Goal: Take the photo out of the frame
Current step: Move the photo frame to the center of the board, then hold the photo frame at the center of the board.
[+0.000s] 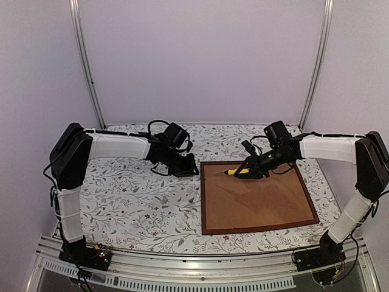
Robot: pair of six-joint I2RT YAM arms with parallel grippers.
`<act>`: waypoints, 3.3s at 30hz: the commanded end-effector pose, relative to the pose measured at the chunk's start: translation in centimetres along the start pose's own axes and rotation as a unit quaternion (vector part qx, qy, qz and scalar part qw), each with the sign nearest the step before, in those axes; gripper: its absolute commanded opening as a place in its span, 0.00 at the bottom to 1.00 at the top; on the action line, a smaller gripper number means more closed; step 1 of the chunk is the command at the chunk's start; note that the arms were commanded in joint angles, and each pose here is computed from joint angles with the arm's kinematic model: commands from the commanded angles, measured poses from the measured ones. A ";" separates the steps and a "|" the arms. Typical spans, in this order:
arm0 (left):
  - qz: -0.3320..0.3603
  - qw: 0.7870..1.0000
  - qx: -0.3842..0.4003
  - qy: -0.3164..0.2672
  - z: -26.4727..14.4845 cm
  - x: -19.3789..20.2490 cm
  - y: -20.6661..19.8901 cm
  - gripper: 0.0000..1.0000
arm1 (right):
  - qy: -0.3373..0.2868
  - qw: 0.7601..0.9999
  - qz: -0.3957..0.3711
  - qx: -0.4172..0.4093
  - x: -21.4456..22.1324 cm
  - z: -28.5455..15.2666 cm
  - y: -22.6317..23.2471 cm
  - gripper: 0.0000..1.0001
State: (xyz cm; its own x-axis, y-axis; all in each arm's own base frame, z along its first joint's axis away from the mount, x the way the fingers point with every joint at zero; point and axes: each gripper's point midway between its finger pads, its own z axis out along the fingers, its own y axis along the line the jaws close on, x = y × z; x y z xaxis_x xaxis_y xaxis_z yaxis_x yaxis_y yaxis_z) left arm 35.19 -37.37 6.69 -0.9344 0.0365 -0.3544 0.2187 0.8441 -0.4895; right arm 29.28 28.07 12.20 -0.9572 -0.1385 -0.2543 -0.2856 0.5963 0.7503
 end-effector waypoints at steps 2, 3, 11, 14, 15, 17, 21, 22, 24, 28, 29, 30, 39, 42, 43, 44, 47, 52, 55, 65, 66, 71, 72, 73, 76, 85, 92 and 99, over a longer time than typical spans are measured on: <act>-0.018 0.997 0.074 -0.028 -3.4 -2.1 0.5 0.28 | -0.006 0.999 -0.031 -0.034 -1.8 0.4 1.3 0.00; -0.023 0.996 0.085 -0.027 -3.7 -2.1 0.7 0.29 | -0.007 0.999 -0.031 -0.029 -2.0 0.5 1.1 0.00; -0.013 0.996 0.091 0.005 -1.5 -2.1 1.9 0.30 | 0.015 1.000 -0.004 -0.024 -2.4 2.4 -1.3 0.00; -0.008 0.997 0.083 0.007 -0.2 -2.4 2.4 0.31 | 0.021 1.000 0.002 -0.021 -2.5 2.8 -1.9 0.00; -0.007 0.997 0.082 0.008 0.3 -2.5 2.4 0.31 | 0.021 1.000 0.004 -0.019 -2.6 2.9 -2.1 0.00; -0.001 0.997 0.082 0.011 1.2 -2.8 2.3 0.33 | 0.024 1.000 0.007 -0.019 -2.7 3.1 -2.3 0.00; 0.011 0.998 0.055 0.010 3.1 -3.6 2.4 0.39 | 0.031 0.999 0.018 -0.012 -2.8 3.4 -2.9 0.00; 0.015 0.999 0.047 0.008 3.5 -3.8 2.5 0.41 | 0.030 0.999 0.021 -0.008 -2.8 3.4 -3.1 0.00; 0.023 0.999 0.034 0.005 4.3 -4.1 2.3 0.43 | 0.027 0.999 0.025 -0.002 -2.7 3.1 -3.2 0.00; 0.043 0.999 -0.003 0.006 5.8 -4.3 1.9 0.44 | 0.021 0.999 0.031 0.012 -2.4 2.2 -3.2 0.00; 0.047 0.999 -0.018 0.007 6.1 -4.3 2.0 0.44 | 0.017 0.999 0.030 0.016 -2.4 1.8 -3.0 0.00; 0.050 0.998 -0.033 0.012 6.5 -4.1 2.2 0.44 | 0.014 0.999 0.031 0.020 -2.3 1.6 -3.0 0.00; 0.081 0.991 -0.104 0.026 7.6 -2.1 2.0 0.38 | -0.015 0.999 0.023 0.039 -1.6 -1.5 -1.2 0.00; 0.084 0.990 -0.108 0.032 7.7 -1.2 1.6 0.35 | -0.021 0.999 0.019 0.042 -1.1 -2.2 -0.9 0.00; 0.084 0.990 -0.108 0.034 7.7 -0.8 1.4 0.33 | -0.020 0.999 0.018 0.042 -0.9 -2.3 -0.9 0.00; 0.083 0.990 -0.109 0.036 7.8 -0.5 1.3 0.32 | -0.019 0.999 0.018 0.042 -0.6 -2.4 -0.8 0.00; 0.087 0.989 -0.113 0.038 7.7 0.4 0.8 0.28 | -0.021 0.999 0.016 0.042 0.1 -2.8 -0.7 0.00; 0.090 0.988 -0.119 0.044 7.2 1.9 0.3 0.24 | -0.019 0.999 0.012 0.043 1.3 -3.1 -0.7 0.00; 0.090 0.987 -0.120 0.050 7.1 3.0 0.0 0.22 | -0.014 0.999 0.008 0.043 2.1 -3.0 -0.6 0.00; 0.089 0.987 -0.123 0.050 5.8 5.3 -0.7 0.22 | 0.004 0.999 -0.001 0.033 3.9 -2.0 0.3 0.00; 0.088 0.987 -0.122 0.051 5.7 5.5 -0.7 0.22 | 0.006 0.999 -0.002 0.032 4.1 -1.9 0.3 0.00; 0.082 0.989 -0.114 0.052 5.1 6.3 -1.1 0.23 | 0.017 0.999 -0.004 0.030 4.7 -1.3 0.7 0.00; 0.081 0.989 -0.113 0.051 5.0 6.4 -1.1 0.23 | 0.020 0.999 -0.005 0.028 4.8 -1.2 0.8 0.00; 0.080 0.989 -0.112 0.049 4.8 6.4 -1.2 0.23 | 0.022 0.999 -0.006 0.027 5.0 -1.1 0.9 0.00; 0.081 0.989 -0.112 0.046 4.6 6.3 -1.1 0.24 | 0.029 0.999 -0.007 0.023 5.4 -0.9 1.2 0.00; 0.088 0.992 -0.086 0.018 2.9 4.5 -3.1 0.26 | 0.050 0.999 0.001 -0.002 5.7 0.0 1.6 0.00; 0.079 0.996 -0.041 0.005 0.4 3.2 -3.9 0.31 | 0.070 0.997 0.015 -0.006 6.1 1.1 0.8 0.00; 0.066 0.998 0.007 0.023 -0.2 4.3 -3.1 0.29 | 0.081 0.996 0.026 -0.027 5.5 2.2 0.9 0.00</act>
State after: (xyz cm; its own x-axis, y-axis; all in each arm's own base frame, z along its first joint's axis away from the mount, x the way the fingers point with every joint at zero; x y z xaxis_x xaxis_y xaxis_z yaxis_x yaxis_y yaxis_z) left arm 30.85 -39.88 6.92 -0.9029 0.1646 -0.3970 0.3250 0.8659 -0.3802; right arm 23.37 28.22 9.41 -0.9695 -0.2213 -0.1054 -0.2227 0.6153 0.7562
